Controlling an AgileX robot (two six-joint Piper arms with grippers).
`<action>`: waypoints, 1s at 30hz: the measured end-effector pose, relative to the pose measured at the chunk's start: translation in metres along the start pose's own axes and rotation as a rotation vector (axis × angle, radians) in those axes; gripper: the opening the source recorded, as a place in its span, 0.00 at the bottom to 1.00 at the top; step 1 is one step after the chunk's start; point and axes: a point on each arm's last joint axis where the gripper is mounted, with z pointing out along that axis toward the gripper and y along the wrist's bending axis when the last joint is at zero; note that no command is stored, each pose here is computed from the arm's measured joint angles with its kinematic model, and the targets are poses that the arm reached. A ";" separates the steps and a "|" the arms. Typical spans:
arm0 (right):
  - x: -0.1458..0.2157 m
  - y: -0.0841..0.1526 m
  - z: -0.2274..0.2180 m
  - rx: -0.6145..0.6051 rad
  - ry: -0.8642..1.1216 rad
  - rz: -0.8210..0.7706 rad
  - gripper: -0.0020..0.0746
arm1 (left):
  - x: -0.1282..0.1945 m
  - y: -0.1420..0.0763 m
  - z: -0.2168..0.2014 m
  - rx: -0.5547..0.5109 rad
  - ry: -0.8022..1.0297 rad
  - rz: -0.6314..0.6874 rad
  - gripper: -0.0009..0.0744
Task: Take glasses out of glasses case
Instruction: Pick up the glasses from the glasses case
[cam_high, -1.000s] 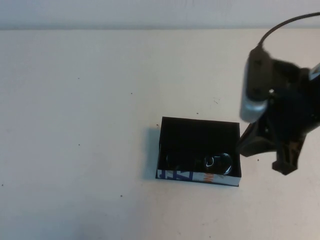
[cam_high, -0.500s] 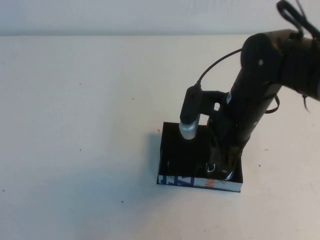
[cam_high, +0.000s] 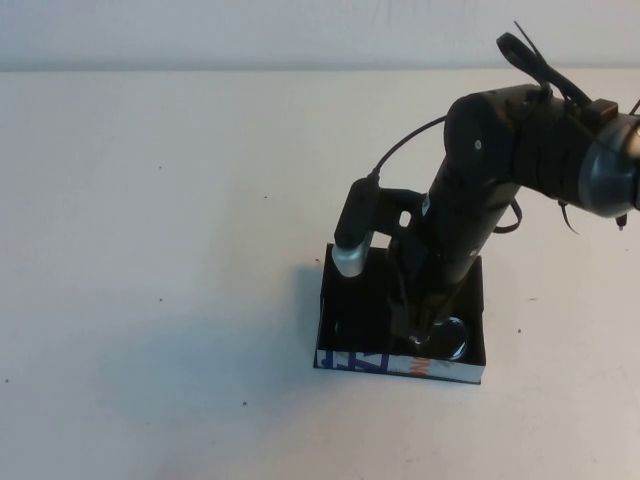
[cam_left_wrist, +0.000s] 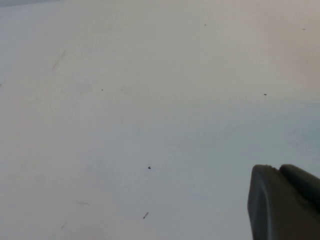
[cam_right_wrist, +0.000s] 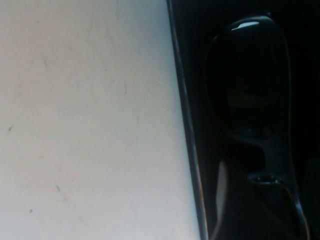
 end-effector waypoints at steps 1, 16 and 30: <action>0.000 0.000 0.001 0.003 -0.002 0.000 0.37 | 0.000 0.000 0.000 0.000 0.000 0.000 0.01; -0.001 -0.010 0.033 -0.005 0.013 0.015 0.38 | 0.000 0.000 0.000 0.000 0.000 0.000 0.01; -0.004 -0.016 0.034 0.042 0.020 -0.010 0.39 | 0.000 0.000 0.000 0.000 0.000 0.000 0.01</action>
